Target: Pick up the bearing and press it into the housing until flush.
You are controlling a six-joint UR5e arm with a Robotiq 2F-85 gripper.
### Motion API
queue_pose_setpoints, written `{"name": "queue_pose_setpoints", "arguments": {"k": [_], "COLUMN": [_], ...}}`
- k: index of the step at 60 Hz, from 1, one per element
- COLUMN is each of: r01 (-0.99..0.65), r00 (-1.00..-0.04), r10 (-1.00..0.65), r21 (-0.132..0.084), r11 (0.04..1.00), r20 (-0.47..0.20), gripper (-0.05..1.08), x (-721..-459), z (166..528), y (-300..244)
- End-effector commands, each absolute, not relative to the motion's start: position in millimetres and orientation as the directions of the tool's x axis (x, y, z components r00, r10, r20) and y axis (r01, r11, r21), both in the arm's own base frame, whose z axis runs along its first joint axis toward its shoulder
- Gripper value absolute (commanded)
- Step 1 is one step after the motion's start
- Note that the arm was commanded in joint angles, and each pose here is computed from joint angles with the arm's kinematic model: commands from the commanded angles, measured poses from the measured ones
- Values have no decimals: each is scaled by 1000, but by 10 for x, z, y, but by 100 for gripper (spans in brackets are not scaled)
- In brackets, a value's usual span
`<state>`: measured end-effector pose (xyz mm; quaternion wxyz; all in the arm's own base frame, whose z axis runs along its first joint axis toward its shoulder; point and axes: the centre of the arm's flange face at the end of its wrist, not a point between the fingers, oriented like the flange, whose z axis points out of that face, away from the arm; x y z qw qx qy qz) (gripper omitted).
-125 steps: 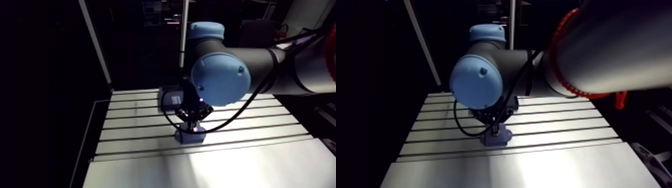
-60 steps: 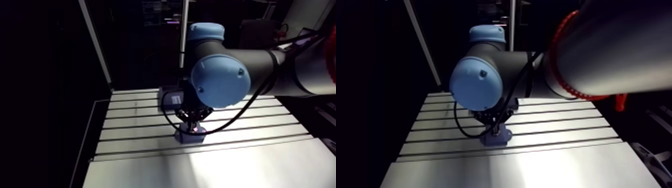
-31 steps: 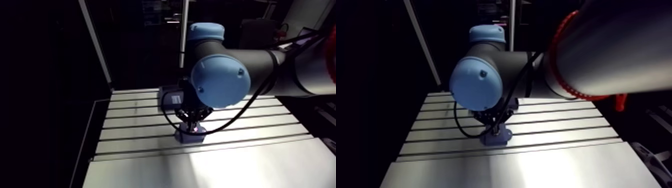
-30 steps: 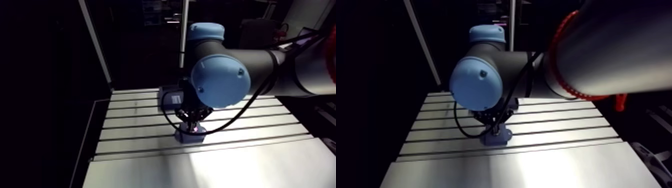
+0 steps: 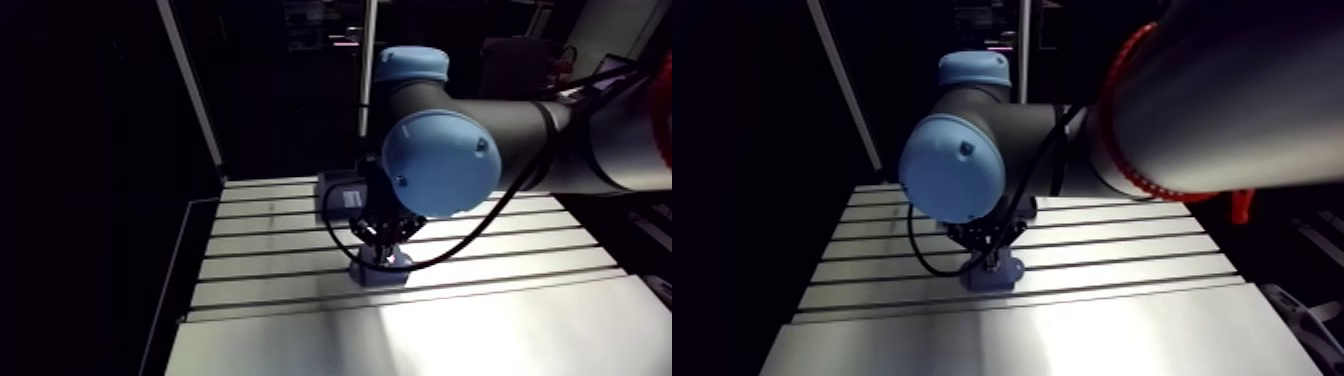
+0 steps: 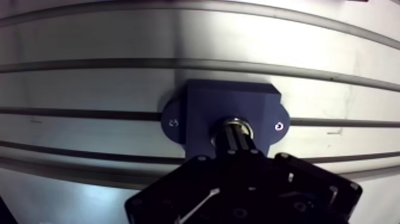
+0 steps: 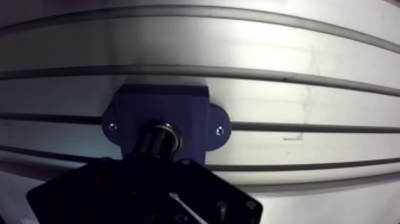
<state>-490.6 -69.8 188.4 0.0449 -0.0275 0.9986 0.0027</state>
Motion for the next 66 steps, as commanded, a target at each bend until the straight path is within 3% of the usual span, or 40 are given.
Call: {"name": "queue_pose_setpoints", "arguments": {"k": [1, 66], "r01": [-55, -56], "r00": [-994, -994], "r10": [-55, -55], "r21": [3, 3], "r11": [998, 998], "r20": [-90, -96], "gripper": [103, 103], "x": [-4904, -4891], "z": [1883, 1857], "y": [-697, -704]}}
